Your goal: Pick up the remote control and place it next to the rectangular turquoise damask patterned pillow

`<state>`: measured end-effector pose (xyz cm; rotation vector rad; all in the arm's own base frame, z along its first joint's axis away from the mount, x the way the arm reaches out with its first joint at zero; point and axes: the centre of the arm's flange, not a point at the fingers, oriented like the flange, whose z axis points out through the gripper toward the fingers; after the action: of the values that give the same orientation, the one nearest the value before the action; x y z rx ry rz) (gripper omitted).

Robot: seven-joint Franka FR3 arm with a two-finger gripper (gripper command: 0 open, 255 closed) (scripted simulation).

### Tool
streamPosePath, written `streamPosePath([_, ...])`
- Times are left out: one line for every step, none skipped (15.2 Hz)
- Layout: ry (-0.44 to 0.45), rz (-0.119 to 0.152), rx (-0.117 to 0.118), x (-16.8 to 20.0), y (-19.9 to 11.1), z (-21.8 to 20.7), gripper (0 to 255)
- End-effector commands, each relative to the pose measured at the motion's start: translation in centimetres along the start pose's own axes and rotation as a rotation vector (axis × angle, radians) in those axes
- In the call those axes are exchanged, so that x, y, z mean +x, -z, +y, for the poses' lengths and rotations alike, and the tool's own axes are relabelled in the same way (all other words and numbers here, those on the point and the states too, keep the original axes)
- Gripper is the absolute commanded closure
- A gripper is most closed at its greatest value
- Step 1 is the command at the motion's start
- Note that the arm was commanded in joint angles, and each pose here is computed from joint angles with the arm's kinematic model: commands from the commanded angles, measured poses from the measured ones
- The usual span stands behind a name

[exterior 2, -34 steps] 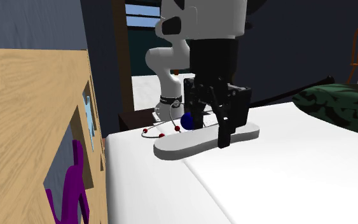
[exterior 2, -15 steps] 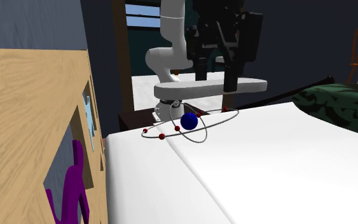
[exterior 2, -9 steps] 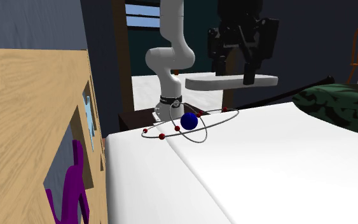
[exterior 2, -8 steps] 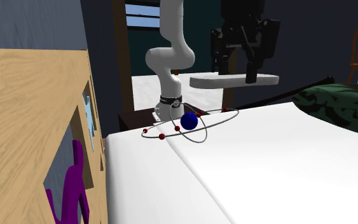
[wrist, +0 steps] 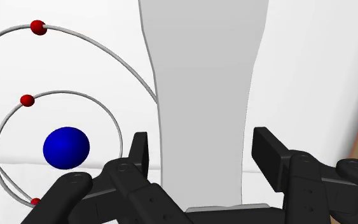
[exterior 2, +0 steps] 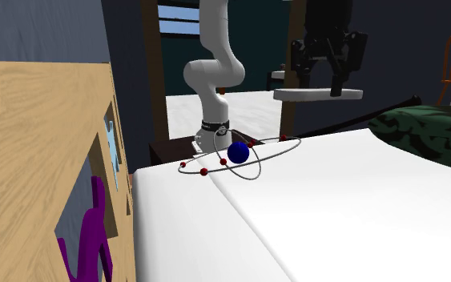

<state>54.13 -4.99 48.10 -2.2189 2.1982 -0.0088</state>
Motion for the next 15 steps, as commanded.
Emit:
streamPosePath([-0.001, 0.001, 0.000, -2.5, -0.1, 1.0, 255])
streamPosePath([-0.001, 0.001, 0.000, -3.8, -0.1, 1.5, 255])
streamPosePath([-0.001, 0.001, 0.000, -5.0, -0.1, 1.9, 255])
streamPosePath([-0.001, 0.001, 0.000, -6.3, -0.1, 2.4, 255])
streamPosePath([-0.001, 0.001, 0.000, -7.5, -0.1, 2.8, 255])
streamPosePath([-0.001, 0.001, 0.000, -8.8, -0.1, 3.3, 255])
streamPosePath([-0.001, 0.001, 0.000, -10.0, -0.1, 3.7, 255])
streamPosePath([-0.001, 0.001, 0.000, -11.2, -0.1, 4.2, 255])
streamPosePath([-0.001, 0.001, 0.000, -12.5, -0.1, 4.6, 255])
streamPosePath([-0.001, 0.001, 0.000, -13.7, -0.1, 5.0, 255])
streamPosePath([-0.001, 0.001, 0.000, -15.0, -0.1, 5.5, 255])
streamPosePath([-0.001, 0.001, 0.000, -16.2, -0.1, 5.9, 255])
streamPosePath([-0.001, 0.001, 0.000, -17.5, -0.1, 6.4, 255])
streamPosePath([-0.001, 0.001, 0.000, -18.7, -0.1, 6.8, 255])
streamPosePath([-0.001, 0.001, 0.000, -19.9, -0.1, 7.3, 255])
